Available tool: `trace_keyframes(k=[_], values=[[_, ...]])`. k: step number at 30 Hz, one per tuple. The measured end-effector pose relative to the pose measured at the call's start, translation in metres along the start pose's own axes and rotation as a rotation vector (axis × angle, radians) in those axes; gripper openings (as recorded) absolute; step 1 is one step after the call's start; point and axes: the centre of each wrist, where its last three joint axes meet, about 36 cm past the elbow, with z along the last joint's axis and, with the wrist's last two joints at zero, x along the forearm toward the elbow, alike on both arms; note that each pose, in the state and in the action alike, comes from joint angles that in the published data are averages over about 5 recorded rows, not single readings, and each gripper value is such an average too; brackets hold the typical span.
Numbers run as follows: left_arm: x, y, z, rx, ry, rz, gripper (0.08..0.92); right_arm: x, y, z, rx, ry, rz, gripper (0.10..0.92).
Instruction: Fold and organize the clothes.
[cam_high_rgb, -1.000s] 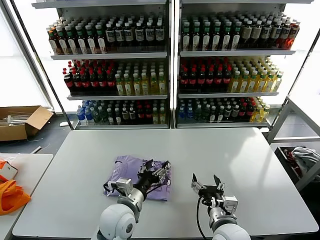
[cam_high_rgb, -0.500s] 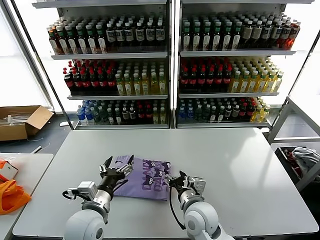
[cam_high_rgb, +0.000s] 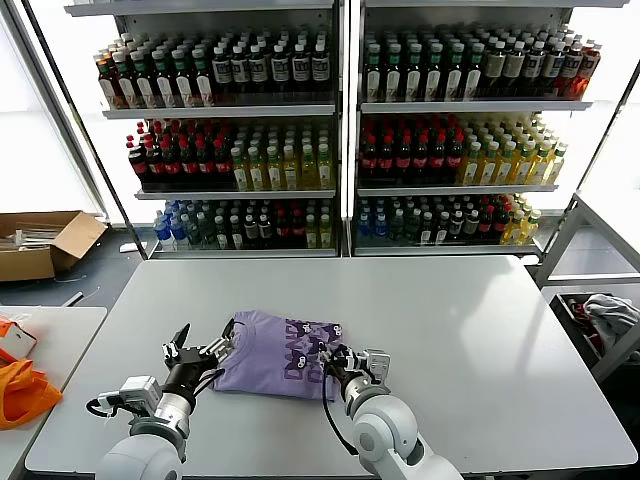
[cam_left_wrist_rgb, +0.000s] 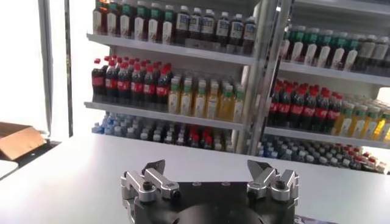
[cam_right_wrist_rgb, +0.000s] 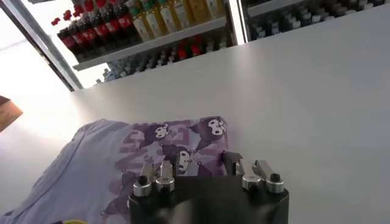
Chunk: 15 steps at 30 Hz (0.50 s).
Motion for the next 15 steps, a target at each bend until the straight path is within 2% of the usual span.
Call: trace_keyframes(k=[8, 11, 15], values=[[0.005, 0.002, 0.0, 0.005, 0.003, -0.014, 0.822, 0.006, 0.0, 0.008, -0.004, 0.018, 0.008, 0.558], [0.006, 0.001, 0.001, 0.009, 0.005, -0.017, 0.823, 0.008, -0.001, 0.011, -0.004, 0.021, 0.009, 0.505], [0.007, 0.0, 0.001, 0.015, 0.007, -0.018, 0.823, 0.011, -0.004, 0.012, 0.0, 0.02, 0.015, 0.368]])
